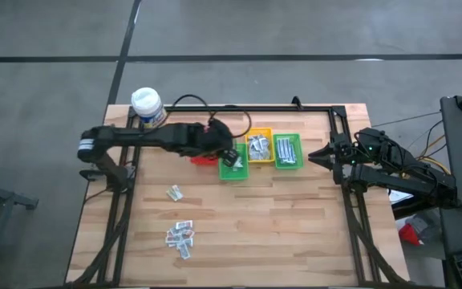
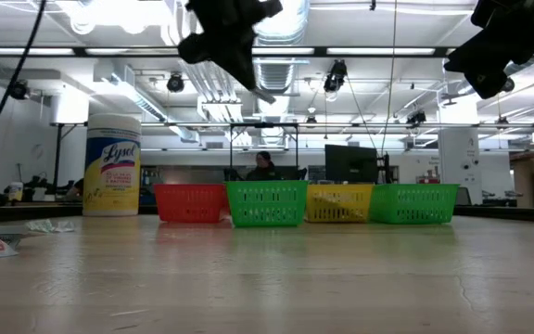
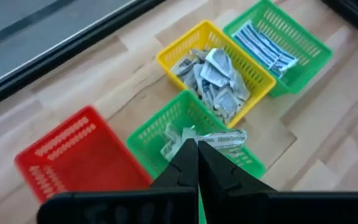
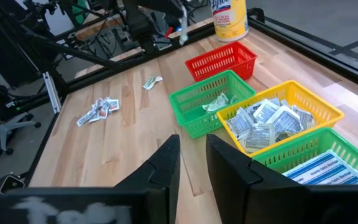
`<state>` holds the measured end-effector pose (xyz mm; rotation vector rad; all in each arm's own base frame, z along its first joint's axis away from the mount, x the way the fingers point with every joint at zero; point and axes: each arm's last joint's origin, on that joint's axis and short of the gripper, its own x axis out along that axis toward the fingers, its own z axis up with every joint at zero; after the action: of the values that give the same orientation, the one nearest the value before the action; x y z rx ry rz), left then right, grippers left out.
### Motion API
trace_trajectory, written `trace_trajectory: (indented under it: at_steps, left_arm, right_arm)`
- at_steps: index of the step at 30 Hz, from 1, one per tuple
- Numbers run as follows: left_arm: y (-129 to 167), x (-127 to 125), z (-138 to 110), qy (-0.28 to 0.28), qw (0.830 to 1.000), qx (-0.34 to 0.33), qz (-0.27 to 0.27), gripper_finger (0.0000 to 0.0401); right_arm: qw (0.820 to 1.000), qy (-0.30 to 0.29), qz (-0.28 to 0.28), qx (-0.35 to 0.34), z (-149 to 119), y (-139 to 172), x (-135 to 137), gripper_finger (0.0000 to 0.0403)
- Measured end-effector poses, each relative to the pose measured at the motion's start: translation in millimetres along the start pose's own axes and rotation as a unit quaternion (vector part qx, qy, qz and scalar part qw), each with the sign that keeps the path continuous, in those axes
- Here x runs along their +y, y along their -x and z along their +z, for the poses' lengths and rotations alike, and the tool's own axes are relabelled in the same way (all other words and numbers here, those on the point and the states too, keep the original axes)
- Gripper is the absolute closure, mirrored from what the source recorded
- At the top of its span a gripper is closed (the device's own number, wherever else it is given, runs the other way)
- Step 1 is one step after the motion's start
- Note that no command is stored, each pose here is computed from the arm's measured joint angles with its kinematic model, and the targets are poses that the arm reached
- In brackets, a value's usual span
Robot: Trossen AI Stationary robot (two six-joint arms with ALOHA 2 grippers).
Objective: Pick & Place First Aid Supplies
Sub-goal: Put the bandage into the left green basket
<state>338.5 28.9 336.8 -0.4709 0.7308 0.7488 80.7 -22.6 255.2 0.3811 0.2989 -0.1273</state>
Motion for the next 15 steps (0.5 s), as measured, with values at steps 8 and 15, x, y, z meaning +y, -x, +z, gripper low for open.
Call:
trace_trajectory:
  at_steps: [8,15]
  left_arm:
    - [-39.9,-8.0,12.0,-0.036,0.999,0.017,0.026,0.0401]
    - [-78.2,-1.5,3.1,-0.035,0.997,0.059,0.045,0.0401]
  right_arm:
    - [1.0,0.0,0.0,0.0,0.0,0.0,0.0,0.0317]
    - [1.0,0.0,0.0,0.0,0.0,0.1,0.0,0.0321]
